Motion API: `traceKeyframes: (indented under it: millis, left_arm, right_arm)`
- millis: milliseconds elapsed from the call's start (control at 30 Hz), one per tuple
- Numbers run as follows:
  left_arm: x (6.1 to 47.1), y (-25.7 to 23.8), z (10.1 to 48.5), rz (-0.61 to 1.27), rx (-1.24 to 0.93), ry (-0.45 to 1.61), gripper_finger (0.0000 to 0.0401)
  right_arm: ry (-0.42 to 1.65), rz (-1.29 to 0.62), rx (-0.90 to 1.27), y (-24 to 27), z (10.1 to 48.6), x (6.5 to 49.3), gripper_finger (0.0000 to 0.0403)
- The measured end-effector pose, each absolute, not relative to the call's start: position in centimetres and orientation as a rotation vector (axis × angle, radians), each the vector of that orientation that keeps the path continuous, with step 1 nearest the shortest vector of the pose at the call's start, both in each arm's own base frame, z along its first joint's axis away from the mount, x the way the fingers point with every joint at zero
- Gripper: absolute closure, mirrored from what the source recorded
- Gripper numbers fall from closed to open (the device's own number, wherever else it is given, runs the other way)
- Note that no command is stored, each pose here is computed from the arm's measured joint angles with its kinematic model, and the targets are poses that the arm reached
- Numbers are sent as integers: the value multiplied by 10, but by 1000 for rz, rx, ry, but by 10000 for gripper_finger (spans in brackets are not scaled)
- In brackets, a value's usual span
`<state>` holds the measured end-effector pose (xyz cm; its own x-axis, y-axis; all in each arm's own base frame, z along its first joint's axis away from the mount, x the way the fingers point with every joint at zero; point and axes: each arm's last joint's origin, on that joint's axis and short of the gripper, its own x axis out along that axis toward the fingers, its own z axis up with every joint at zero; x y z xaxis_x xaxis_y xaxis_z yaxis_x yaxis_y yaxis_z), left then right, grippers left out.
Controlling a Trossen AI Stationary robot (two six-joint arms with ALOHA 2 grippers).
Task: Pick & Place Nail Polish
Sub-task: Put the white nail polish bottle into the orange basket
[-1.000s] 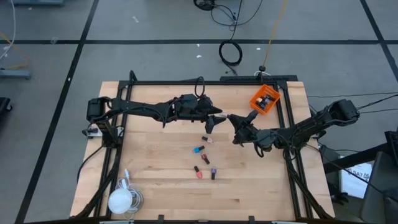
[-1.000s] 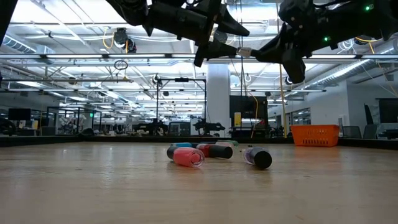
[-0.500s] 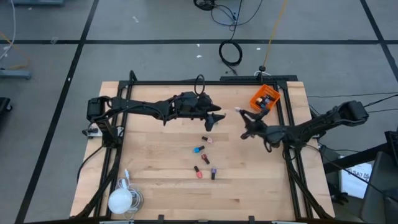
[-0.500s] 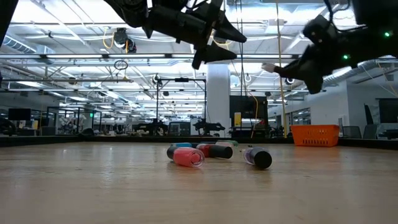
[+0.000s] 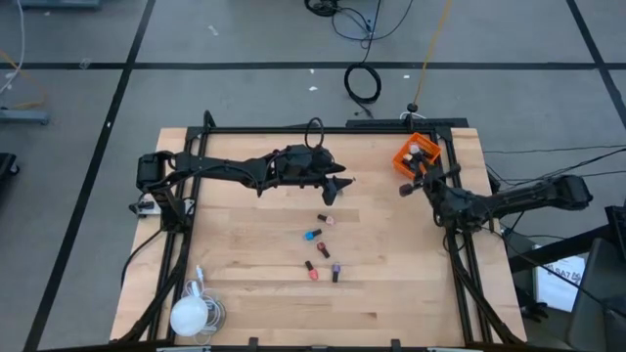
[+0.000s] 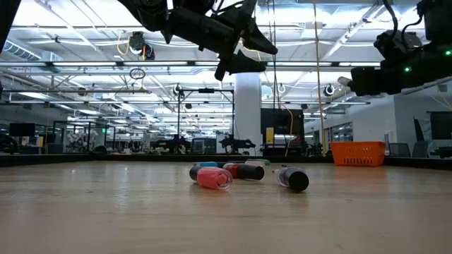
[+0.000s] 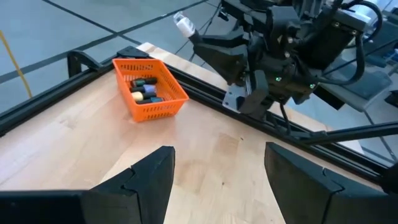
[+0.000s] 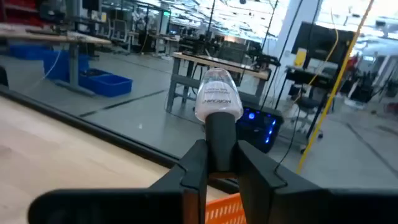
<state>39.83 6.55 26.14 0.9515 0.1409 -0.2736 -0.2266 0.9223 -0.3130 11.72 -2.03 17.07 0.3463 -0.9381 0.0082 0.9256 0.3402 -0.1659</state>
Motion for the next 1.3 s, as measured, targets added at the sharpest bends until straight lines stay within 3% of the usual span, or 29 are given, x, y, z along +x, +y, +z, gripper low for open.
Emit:
traceKeyframes:
  millis: [233, 367, 833, 1133, 1300]
  left_arm:
    - [398, 66, 261, 192, -349, 250, 158]
    - [398, 66, 261, 192, -349, 251, 158]
    - [398, 66, 261, 194, -354, 256, 158]
    - [398, 67, 261, 195, -350, 256, 158]
    - [398, 67, 261, 198, -351, 256, 158]
  right_arm:
    - [97, -1150, -85, -27, 163, 119, 355]
    - [227, -1128, -33, -35, 157, 120, 355]
    - [524, -1283, 260, -74, 151, 95, 355]
    - [515, -1262, 275, -79, 140, 92, 355]
    - [507, -1272, 275, -80, 140, 91, 314]
